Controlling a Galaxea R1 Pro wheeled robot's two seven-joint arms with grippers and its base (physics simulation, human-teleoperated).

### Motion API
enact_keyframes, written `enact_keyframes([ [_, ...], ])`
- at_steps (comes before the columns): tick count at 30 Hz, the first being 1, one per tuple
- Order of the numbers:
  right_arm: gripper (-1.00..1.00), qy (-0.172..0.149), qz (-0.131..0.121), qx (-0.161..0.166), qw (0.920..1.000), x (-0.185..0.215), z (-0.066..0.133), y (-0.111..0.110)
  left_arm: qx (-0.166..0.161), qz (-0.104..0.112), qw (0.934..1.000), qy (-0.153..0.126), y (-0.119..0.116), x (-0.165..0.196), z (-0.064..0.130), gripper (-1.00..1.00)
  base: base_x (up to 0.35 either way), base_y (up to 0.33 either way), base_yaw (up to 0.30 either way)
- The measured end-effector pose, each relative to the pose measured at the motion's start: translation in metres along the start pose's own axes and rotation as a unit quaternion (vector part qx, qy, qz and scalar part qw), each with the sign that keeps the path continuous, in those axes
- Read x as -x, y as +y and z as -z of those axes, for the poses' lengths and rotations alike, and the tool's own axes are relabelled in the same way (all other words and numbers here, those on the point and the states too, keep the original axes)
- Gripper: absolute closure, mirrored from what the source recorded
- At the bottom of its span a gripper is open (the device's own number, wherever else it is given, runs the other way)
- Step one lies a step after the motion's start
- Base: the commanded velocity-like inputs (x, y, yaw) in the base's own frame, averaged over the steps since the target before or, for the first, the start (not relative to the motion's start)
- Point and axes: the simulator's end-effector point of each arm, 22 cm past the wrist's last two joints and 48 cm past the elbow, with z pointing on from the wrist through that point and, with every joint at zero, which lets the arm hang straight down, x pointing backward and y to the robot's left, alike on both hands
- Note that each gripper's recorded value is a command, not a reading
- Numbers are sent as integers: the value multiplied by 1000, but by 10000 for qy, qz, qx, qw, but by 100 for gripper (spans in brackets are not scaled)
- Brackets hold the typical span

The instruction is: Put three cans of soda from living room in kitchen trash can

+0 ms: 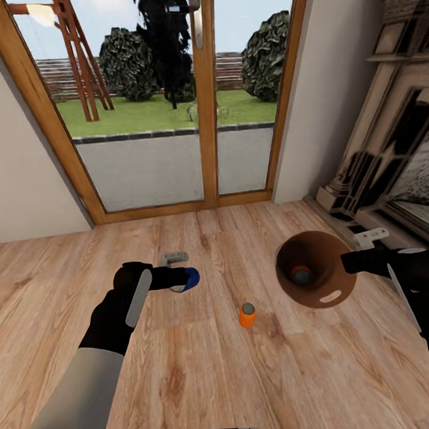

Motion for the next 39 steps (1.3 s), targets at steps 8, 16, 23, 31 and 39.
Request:
enact_keyframes([
  [8, 100, -68, 24, -122, 9999, 6, 13, -7, -126, -26, 9998, -134, -12, 12, 15, 100, 0, 0, 0],
  [16, 100, -82, 30, -150, 9998, 4, 25, -8, -720, 174, 9970, -244, -43, 22, 33, 100, 0, 0, 0],
  [23, 100, -44, -6, -101, 9999, 2, 31, -8, -1547, 132, 9878, -86, -72, 15, 57, 100, 0, 0, 0],
  [31, 100, 640, -320, 256, 9971, -47, 11, -5, -1885, 50, 9821, -28, -92, 12, 77, 100, 0, 0, 0],
  [39, 100, 319, -413, 832, 9952, -23, 34, 13, -1882, -45, 9820, -119, -99, 18, 92, 100, 0, 0, 0],
])
